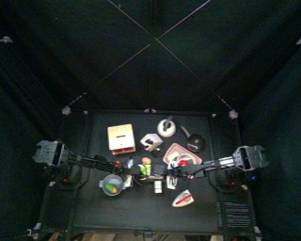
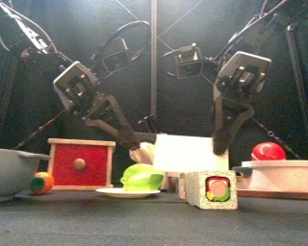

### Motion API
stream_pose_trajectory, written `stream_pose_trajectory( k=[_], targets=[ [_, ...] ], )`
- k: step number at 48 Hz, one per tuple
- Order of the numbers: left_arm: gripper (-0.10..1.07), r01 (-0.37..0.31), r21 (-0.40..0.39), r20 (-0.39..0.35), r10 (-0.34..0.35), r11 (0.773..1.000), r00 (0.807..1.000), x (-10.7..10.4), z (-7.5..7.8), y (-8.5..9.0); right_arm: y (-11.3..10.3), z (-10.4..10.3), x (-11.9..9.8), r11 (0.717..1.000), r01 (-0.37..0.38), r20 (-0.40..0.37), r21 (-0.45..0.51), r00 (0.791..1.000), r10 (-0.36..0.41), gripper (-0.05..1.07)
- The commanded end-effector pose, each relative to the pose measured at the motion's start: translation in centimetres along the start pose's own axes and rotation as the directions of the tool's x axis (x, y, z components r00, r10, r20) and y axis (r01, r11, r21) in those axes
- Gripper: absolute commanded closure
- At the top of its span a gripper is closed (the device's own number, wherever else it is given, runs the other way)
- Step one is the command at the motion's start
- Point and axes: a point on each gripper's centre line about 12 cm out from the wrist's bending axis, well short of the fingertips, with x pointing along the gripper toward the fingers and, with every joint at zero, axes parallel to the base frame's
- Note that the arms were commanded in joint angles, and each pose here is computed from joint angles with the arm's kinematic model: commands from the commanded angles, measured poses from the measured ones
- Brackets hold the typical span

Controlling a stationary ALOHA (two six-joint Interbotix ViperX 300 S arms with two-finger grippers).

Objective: Cut sushi roll

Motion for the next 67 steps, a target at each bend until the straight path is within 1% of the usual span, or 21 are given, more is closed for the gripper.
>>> stream_pose_trajectory(
  k=[1,11,24,43,67],
  targets=[
    [0.54,0.022,0.018,0.036,-0.023,1.000,0.999,-0.3,1.1,-1.0,0.5,0.8,-1.4,1.000,-0.017,0.042,0.001,0.999,0.017,0.71],
    [0.54,0.059,0.043,0.039,-0.060,0.997,0.997,-0.3,1.2,-2.6,1.9,0.6,-1.8,0.999,-0.041,0.050,-0.026,0.998,0.042,0.71],
    [0.54,0.073,0.032,0.028,-0.074,0.997,0.997,0.1,0.9,-3.4,2.3,0.3,-1.6,0.998,-0.049,0.038,-0.029,0.998,0.050,0.71],
    [0.54,0.075,0.028,0.013,-0.076,0.997,0.997,0.4,0.4,-3.5,2.3,0.0,-1.2,0.999,-0.047,0.023,-0.025,0.999,0.048,0.71],
    [0.54,0.083,0.032,0.017,-0.083,0.996,0.996,0.4,0.6,-3.8,2.3,-0.1,-0.9,0.999,-0.049,0.016,-0.020,0.999,0.050,0.71]
  ],
)
